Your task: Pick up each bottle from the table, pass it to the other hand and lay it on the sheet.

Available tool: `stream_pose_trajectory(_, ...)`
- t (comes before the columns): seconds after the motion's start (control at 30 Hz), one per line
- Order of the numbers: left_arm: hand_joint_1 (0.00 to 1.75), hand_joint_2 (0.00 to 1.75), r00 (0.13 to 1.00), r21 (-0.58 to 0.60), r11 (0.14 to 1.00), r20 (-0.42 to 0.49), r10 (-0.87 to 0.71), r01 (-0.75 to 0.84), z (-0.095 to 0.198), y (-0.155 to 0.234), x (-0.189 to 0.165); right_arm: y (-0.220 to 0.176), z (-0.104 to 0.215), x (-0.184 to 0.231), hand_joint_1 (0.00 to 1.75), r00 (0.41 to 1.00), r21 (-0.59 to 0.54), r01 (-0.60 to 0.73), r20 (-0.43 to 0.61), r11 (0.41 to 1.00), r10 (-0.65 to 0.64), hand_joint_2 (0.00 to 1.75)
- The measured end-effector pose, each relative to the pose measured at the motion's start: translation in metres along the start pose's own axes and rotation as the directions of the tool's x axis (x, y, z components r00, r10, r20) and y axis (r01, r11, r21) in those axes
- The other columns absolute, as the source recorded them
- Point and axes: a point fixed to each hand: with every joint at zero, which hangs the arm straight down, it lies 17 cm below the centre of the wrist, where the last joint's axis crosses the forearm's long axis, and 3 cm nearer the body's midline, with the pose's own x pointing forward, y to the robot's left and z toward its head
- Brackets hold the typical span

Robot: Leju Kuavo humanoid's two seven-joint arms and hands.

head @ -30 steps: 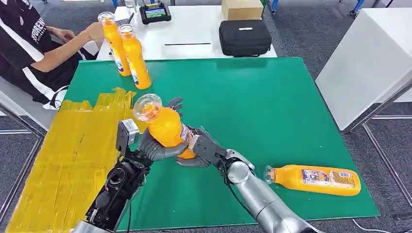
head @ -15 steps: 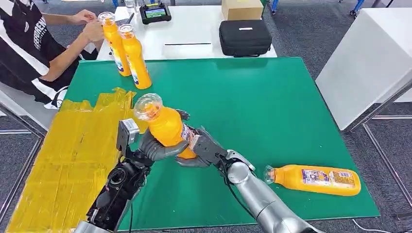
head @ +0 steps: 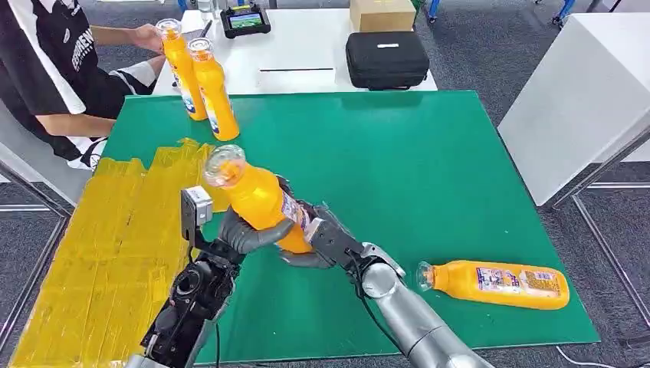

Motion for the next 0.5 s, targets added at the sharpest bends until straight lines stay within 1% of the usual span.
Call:
stream_pose_trajectory(0.1, 1.75, 1.75, 0.987, 0.108, 0.981, 0.004, -0.162, 0.160, -0.004, 0.023, 0.002, -0.012, 0.005, 0.004, 0.00, 1.000, -0.055, -0.012, 0.011, 0.998, 0.012, 1.75)
stream_pose_trajectory(0.17, 1.75, 1.75, 0.951, 0.192, 0.933, -0.014, -0.307, 0.304, -0.002, 0.048, 0.003, -0.023, 0.010, 0.008, 0.00, 1.000, -0.093, -0.015, 0.024, 0.996, 0.017, 1.75)
stream_pose_trajectory(0.2, 1.75, 1.75, 0.913, 0.238, 0.884, -0.028, -0.408, 0.402, -0.001, 0.061, 0.007, -0.031, 0.013, 0.011, 0.00, 0.999, -0.120, -0.019, 0.033, 0.993, 0.023, 1.75)
stream_pose_trajectory(0.27, 1.75, 1.75, 0.801, 0.294, 0.755, -0.067, -0.595, 0.586, -0.001, 0.078, 0.013, -0.040, 0.019, 0.019, 0.00, 0.998, -0.154, -0.032, 0.050, 0.988, 0.040, 1.75)
stream_pose_trajectory(0.33, 1.75, 1.75, 0.647, 0.317, 0.588, -0.120, -0.753, 0.744, 0.000, 0.092, 0.018, -0.052, 0.025, 0.032, 0.00, 0.995, -0.197, -0.050, 0.077, 0.979, 0.066, 1.75)
stream_pose_trajectory(0.43, 1.75, 1.75, 0.506, 0.303, 0.442, -0.179, -0.844, 0.844, 0.001, 0.107, 0.016, -0.068, 0.035, 0.046, 0.00, 0.989, -0.250, -0.078, 0.100, 0.965, 0.106, 1.75)
stream_pose_trajectory(0.5, 1.75, 1.75, 0.359, 0.257, 0.298, -0.235, -0.903, 0.919, 0.001, 0.118, 0.009, -0.080, 0.043, 0.057, 0.00, 0.984, -0.292, -0.094, 0.118, 0.952, 0.133, 1.75)
